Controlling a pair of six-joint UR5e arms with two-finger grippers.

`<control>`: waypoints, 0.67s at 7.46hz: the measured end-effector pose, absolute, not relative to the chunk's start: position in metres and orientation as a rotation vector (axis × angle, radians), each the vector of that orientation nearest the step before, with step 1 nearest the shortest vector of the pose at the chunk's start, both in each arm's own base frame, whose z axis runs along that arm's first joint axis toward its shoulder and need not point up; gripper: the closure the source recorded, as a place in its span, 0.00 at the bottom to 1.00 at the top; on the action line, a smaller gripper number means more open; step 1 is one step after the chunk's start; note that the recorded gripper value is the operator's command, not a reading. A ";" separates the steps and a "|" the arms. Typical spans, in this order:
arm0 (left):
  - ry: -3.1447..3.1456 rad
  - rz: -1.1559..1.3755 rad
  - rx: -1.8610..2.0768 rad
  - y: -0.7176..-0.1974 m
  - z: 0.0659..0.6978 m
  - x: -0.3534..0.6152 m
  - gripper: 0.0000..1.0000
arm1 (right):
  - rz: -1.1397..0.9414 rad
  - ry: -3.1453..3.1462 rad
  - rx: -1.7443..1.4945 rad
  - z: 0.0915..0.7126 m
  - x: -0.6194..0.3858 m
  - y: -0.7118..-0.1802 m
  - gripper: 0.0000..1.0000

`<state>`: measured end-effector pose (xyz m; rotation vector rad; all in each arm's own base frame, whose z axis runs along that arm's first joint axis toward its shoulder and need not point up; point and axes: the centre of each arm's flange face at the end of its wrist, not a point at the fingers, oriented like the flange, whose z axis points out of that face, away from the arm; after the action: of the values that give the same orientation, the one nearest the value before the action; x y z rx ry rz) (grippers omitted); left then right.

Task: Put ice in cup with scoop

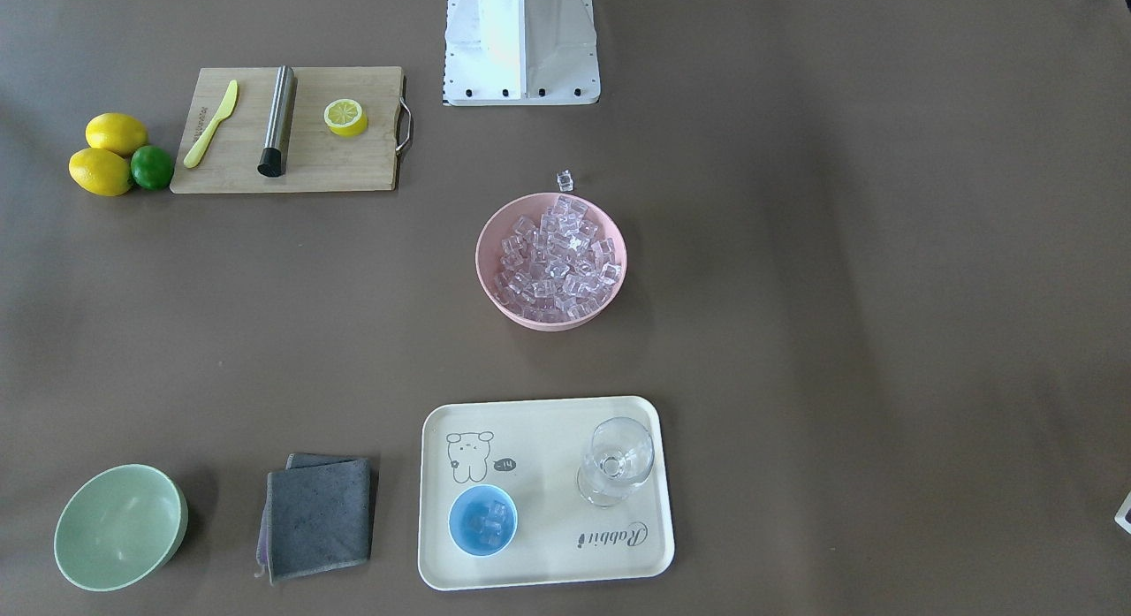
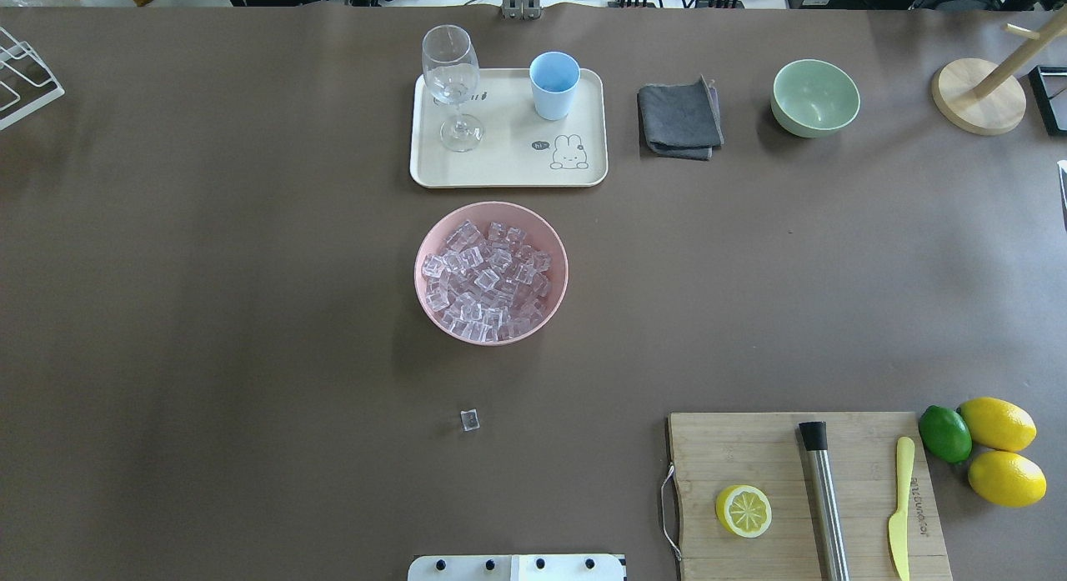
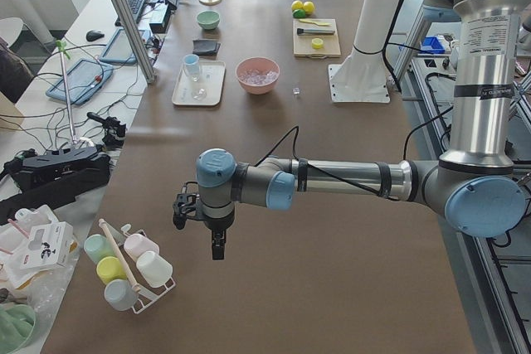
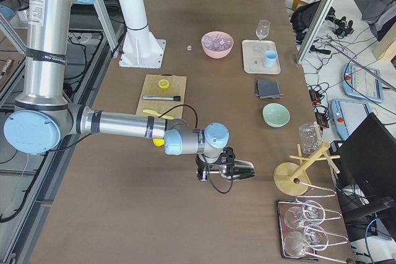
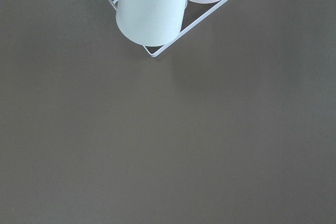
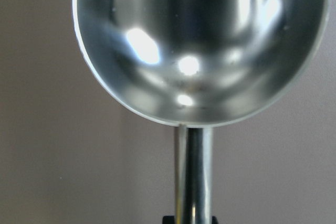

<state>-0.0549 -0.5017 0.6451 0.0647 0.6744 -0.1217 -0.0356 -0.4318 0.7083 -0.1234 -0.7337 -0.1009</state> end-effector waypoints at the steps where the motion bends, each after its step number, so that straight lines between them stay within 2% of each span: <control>1: 0.675 -0.121 0.065 -0.502 0.645 -0.055 0.01 | -0.102 -0.733 -0.127 0.711 -0.037 -0.432 1.00; 5: 0.673 -0.122 0.060 -0.501 0.647 -0.054 0.01 | -0.121 -0.740 -0.149 0.719 -0.047 -0.431 1.00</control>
<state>-0.0542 -0.5011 0.6471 0.0604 0.6734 -0.1217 -0.0470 -0.4313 0.7185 -0.1486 -0.7398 -0.1213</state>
